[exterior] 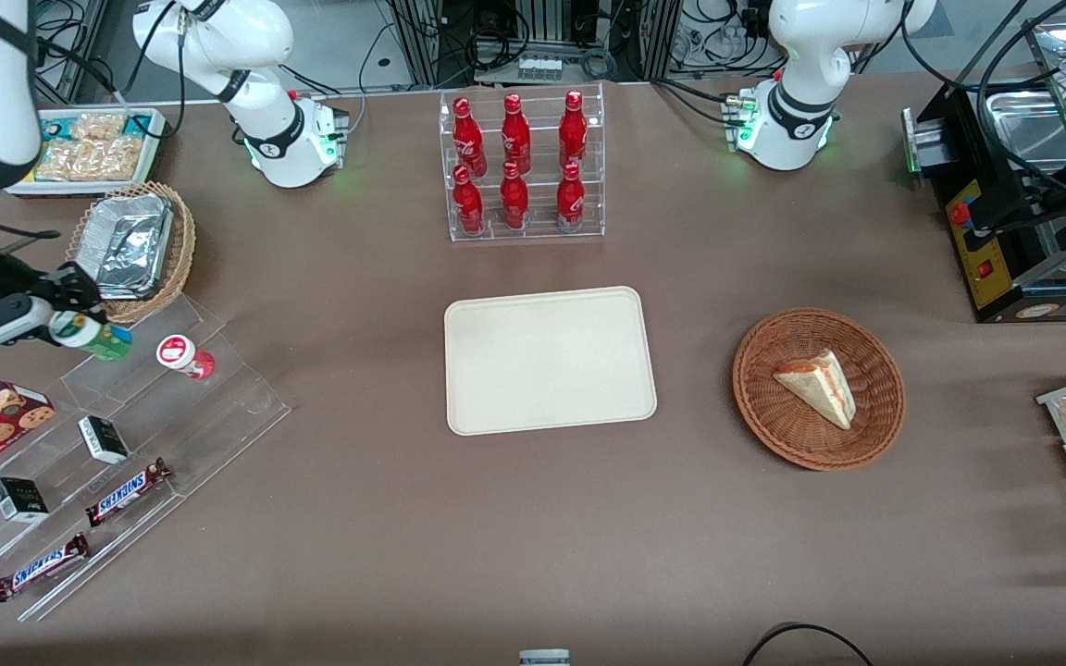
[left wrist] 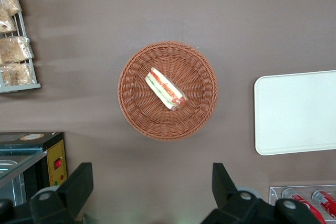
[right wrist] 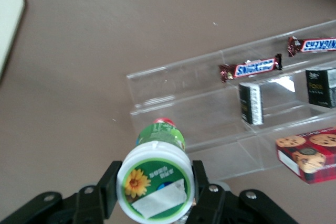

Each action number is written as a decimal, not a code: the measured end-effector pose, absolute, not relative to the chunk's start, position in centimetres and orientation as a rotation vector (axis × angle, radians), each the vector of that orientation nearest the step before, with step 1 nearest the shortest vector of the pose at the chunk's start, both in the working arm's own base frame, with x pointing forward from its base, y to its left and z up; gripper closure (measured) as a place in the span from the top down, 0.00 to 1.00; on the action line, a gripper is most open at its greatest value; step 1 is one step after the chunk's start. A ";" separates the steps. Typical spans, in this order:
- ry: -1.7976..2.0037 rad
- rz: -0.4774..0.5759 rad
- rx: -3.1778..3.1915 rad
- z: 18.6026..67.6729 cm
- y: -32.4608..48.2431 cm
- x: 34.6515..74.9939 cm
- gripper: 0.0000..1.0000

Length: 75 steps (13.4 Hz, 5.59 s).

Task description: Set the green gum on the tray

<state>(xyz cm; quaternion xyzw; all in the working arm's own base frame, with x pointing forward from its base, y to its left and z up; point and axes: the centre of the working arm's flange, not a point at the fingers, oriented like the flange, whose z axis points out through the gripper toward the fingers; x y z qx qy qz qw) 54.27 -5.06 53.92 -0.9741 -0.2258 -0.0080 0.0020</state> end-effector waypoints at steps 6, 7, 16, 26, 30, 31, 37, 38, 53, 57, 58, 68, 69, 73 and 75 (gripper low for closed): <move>-0.518 -0.014 -3.090 53.8 7.4 54.1 0.59; -0.477 -0.012 -3.096 53.7 9.5 54.0 0.59; -0.105 0.027 -3.163 49.3 30.7 54.2 0.59; 0.100 -0.034 -3.148 36.2 48.1 51.2 0.59; 0.117 -0.056 -3.142 31.4 50.9 50.1 0.59; 0.115 -0.060 -3.141 30.8 51.1 50.0 0.59; 0.097 -0.055 -3.151 26.9 52.2 49.3 0.59; 0.093 -0.048 -3.157 26.2 52.4 49.1 0.59; 0.103 -0.057 -3.131 23.9 53.4 48.4 0.75; 0.127 -0.102 -3.103 26.0 53.2 49.8 1.00; 0.144 -0.122 -3.089 27.6 52.7 50.5 1.00; 0.255 -0.009 -3.108 51.0 31.9 56.6 1.00; 0.258 0.009 -3.109 52.6 29.2 56.4 1.00; 0.230 0.072 -3.108 58.4 17.2 55.7 1.00; 0.201 0.077 -3.101 60.3 10.6 55.6 1.00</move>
